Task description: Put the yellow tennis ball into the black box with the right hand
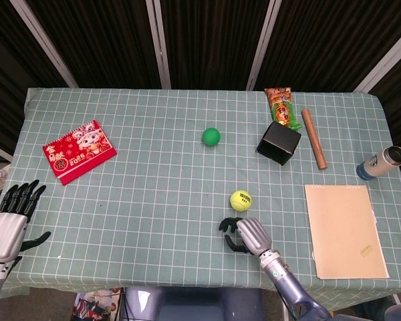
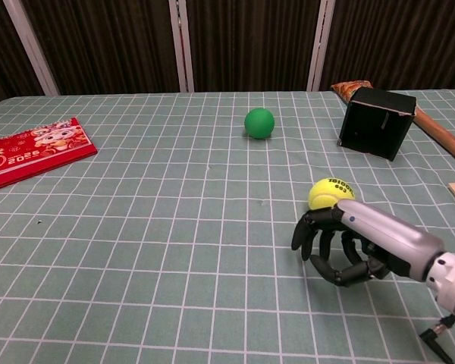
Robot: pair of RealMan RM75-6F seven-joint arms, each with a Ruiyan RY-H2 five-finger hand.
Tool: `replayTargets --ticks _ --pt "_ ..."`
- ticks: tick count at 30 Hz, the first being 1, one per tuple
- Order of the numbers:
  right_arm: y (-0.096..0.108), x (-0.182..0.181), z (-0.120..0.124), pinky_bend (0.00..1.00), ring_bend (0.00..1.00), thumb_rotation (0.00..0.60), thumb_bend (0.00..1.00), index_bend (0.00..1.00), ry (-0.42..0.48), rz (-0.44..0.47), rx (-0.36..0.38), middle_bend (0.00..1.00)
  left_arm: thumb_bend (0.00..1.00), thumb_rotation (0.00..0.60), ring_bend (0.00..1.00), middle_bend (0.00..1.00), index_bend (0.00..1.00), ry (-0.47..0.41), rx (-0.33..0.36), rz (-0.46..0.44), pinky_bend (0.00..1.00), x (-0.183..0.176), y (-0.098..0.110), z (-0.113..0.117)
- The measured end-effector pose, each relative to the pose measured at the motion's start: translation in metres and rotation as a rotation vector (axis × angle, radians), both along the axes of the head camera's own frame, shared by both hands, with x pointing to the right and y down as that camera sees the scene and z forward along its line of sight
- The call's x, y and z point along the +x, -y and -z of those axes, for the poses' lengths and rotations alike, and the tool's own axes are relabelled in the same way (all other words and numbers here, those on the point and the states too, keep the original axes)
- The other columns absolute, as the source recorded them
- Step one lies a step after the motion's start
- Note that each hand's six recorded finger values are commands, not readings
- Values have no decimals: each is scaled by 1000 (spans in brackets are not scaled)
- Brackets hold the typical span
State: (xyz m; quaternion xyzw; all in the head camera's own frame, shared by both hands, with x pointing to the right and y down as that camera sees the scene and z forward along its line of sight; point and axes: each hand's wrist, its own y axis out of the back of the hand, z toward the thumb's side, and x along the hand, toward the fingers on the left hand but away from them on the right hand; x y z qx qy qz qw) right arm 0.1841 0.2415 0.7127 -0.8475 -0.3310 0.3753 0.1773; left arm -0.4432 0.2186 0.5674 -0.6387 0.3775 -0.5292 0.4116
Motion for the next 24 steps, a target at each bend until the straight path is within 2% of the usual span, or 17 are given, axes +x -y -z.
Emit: replayTargets --ticks 4,9,24 --pt "6 -3 -7 730 432 600 547 345 3 10 -18 431 112 600 0 0 0 4 -13 4 0 -2 1 -2" --pt "18 -2 -13 730 418 600 546 337 9 3 -53 413 112 600 0 0 0 0 -17 8 0 -2 3 -4" --pt "40 16 -22 702 366 600 547 263 -26 -3 -64 352 112 600 0 0 0 3 -24 14 0 -3 5 -8"
